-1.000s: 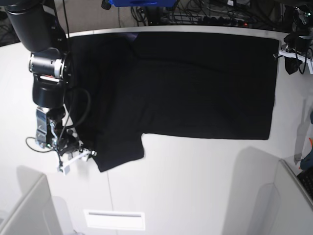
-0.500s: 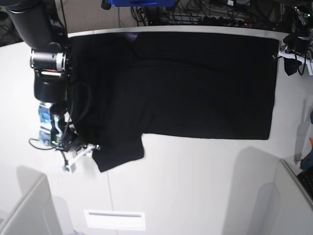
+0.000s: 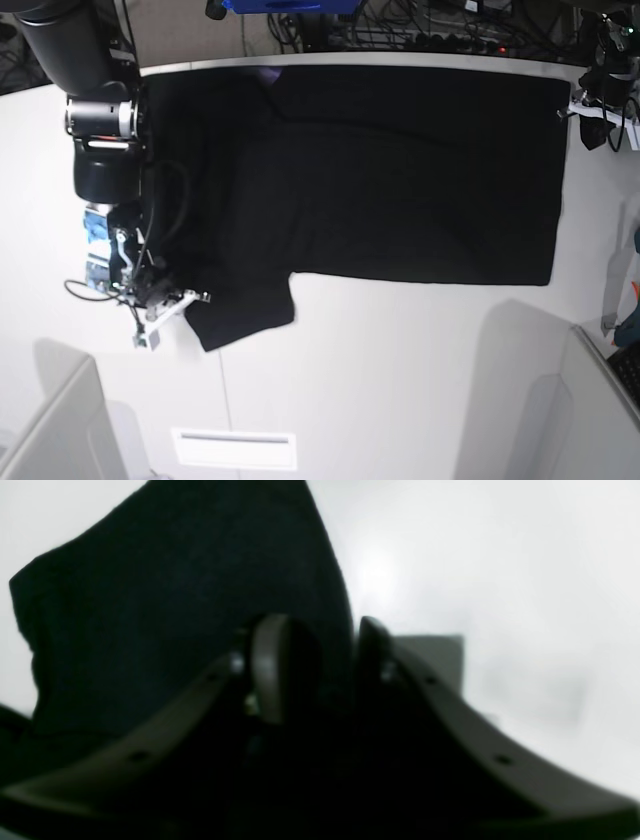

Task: Fold the T-shirt properly
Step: 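Grasp the hem corner near the sleeve with the right gripper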

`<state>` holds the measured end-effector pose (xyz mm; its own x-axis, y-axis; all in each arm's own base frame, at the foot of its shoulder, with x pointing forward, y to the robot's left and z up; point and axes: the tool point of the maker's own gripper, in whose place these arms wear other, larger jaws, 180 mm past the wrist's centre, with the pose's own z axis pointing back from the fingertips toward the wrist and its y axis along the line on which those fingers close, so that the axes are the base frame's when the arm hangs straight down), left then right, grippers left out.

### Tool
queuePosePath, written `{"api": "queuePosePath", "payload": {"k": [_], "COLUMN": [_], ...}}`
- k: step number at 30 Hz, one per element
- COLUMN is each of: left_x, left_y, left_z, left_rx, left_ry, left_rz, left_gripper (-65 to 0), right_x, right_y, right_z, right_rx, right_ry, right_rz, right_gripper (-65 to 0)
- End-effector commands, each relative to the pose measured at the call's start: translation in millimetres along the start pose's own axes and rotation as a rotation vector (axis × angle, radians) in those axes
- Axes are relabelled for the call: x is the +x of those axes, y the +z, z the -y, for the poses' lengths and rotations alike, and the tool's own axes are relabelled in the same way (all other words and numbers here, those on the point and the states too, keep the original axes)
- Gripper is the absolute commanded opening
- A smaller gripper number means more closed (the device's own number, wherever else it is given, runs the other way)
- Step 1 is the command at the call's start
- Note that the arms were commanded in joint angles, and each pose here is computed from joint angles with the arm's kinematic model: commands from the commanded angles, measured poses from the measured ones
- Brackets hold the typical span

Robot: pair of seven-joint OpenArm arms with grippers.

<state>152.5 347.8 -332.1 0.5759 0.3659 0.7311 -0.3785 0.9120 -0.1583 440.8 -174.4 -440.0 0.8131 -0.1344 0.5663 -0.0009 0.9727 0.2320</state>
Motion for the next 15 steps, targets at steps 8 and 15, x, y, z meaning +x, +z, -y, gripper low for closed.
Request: {"api": "queuePosePath", "payload": {"k": [8,15], "left_x": [46,91], "left_y": [-13,-73], "left_z": [-10,-12], "left_rx": [0.117,0.129], "left_ry": [-0.176,-0.237], "left_rz": [0.065,0.022], "left_gripper": [-57.9,-10.0], "right_x": [7,7], "right_y": [2,2], "right_z": [1,0], "right_rx": [-0.010,-0.007], "right_ry": [0.008,0.009], "right_rz": [0.006,0.004], "right_gripper": [-65.0,-65.0]}}
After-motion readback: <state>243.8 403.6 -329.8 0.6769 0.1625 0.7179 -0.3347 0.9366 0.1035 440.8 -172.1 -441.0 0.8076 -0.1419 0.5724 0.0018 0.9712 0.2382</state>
